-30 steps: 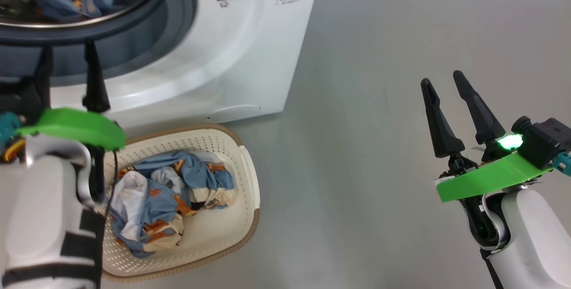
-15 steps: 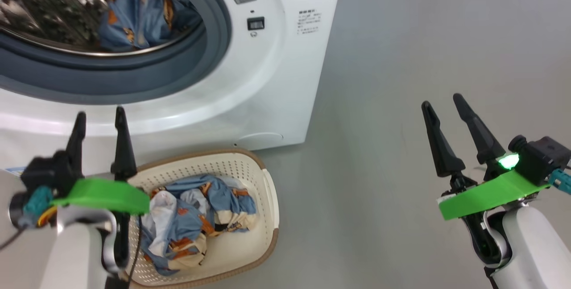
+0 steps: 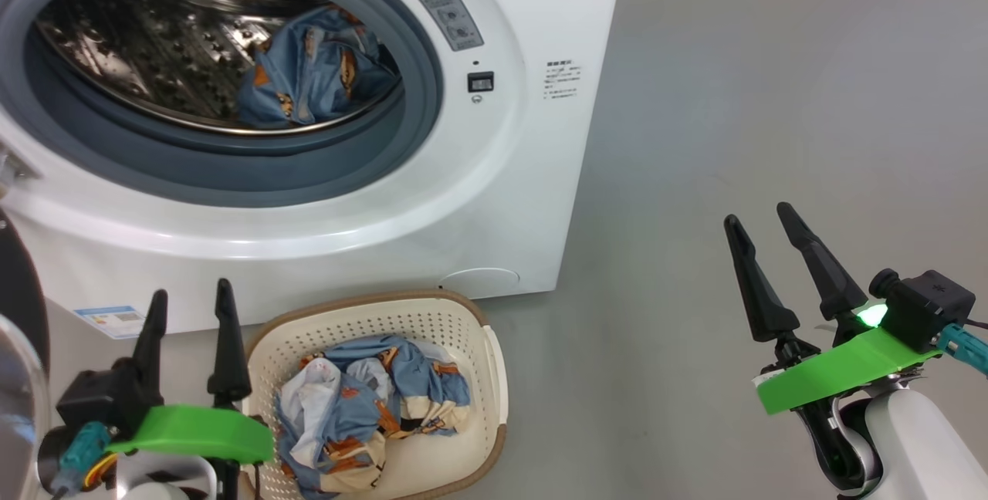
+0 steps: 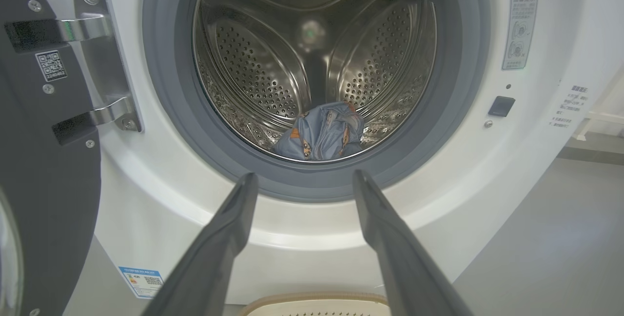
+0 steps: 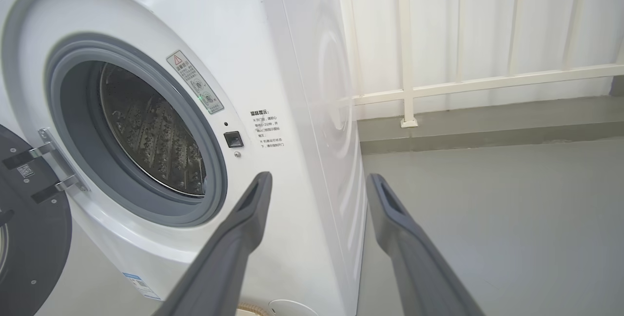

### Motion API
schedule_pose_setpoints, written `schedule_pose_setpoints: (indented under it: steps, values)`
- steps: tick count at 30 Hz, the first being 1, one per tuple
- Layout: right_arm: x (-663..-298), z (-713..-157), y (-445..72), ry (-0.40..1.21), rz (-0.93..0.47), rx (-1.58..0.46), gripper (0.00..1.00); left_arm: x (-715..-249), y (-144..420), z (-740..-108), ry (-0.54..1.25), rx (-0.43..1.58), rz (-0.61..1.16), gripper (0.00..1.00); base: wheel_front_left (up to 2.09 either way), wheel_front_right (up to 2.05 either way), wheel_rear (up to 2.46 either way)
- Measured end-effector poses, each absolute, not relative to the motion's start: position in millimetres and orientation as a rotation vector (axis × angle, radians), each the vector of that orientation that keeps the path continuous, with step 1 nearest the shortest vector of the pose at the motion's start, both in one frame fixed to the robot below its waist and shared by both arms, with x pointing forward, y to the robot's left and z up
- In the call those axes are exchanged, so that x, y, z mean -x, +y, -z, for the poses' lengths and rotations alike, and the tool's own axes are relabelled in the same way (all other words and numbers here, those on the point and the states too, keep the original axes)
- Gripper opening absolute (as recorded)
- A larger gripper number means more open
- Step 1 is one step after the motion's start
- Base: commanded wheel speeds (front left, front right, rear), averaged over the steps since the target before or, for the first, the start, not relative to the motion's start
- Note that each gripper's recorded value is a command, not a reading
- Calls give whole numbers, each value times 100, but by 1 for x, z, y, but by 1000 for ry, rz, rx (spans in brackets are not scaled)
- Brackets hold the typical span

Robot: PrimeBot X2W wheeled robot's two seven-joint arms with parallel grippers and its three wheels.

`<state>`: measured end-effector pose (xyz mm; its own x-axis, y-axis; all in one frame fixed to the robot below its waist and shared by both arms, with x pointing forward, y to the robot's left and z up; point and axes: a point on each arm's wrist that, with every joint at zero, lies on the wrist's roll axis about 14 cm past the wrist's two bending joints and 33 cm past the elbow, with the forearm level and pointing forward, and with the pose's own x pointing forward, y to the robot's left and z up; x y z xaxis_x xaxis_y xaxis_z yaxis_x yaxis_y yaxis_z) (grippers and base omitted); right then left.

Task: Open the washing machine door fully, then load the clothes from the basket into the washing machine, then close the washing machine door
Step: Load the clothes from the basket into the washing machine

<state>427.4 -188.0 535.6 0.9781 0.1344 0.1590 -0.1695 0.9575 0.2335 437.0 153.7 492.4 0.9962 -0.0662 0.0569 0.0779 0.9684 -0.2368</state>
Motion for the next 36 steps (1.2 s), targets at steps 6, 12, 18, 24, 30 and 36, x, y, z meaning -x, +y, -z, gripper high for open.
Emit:
schedule_pose_setpoints:
  steps: [6,12,18,24,30,36]
  values:
    - [-425,-541,-177,-153,-190,-251,100,-424,156,-494,-51,249,60,100,0,0,0]
    - [-422,-537,-171,-141,-206,-254,100,-414,159,-499,-61,253,49,100,0,0,0]
    - [-423,-540,-168,-147,-216,-251,100,-410,163,-502,-72,261,32,100,0,0,0]
    - [-424,-537,-168,-141,-218,-249,100,-409,165,-501,-69,275,19,100,0,0,0]
    - [-424,-536,-169,-136,-216,-247,100,-410,162,-500,-66,282,21,100,0,0,0]
    - [-424,-535,-169,-134,-216,-247,100,-410,160,-499,-63,284,26,100,0,0,0]
